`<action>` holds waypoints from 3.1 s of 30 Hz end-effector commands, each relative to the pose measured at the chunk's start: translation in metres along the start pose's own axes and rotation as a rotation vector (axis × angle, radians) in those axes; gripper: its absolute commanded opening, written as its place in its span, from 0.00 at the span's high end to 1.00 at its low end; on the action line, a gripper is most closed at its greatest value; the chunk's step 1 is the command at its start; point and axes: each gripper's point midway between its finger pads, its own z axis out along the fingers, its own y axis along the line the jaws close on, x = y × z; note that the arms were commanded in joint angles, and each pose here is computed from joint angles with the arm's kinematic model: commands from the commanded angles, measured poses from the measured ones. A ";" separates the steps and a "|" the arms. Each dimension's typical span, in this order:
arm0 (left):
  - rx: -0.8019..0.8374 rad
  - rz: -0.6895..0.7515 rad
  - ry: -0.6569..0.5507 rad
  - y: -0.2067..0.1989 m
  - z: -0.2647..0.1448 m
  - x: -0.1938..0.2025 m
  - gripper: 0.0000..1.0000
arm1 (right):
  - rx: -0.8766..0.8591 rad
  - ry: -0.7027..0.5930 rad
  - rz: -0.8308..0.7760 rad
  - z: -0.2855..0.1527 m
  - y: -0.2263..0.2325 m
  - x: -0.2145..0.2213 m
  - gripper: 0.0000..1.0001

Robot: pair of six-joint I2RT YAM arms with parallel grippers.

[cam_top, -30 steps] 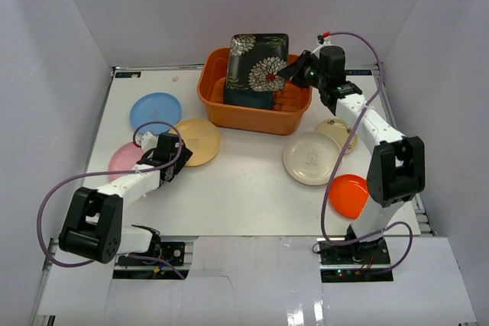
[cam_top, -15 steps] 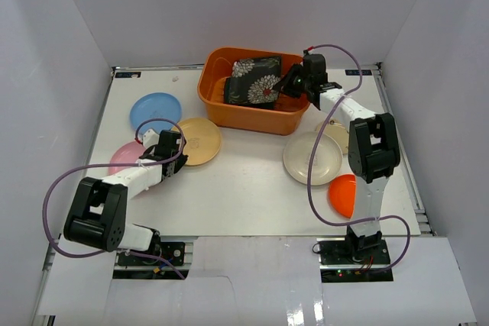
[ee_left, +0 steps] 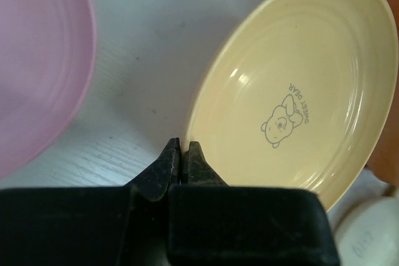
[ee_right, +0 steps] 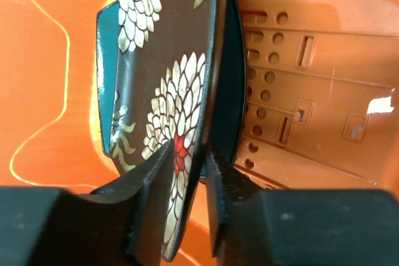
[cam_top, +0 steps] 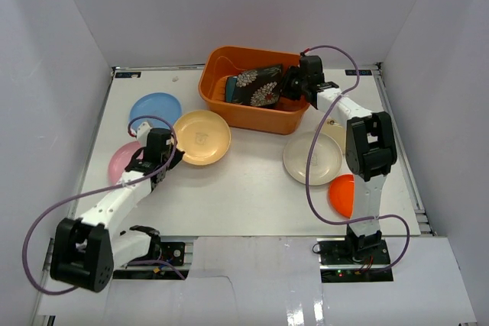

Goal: Place the plates into the plastic bin on the countertop

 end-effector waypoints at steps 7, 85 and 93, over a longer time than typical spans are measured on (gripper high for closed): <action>0.401 0.043 -0.173 -0.075 -0.123 -0.072 1.00 | -0.022 -0.104 -0.182 -0.016 0.039 -0.024 0.33; -0.040 0.416 0.180 -0.027 -0.103 -0.012 0.14 | 0.204 0.134 -0.671 -0.179 -0.060 0.218 0.29; -0.247 0.388 0.252 0.031 -0.078 0.020 0.13 | 0.276 0.178 -0.729 -0.165 -0.075 0.231 0.45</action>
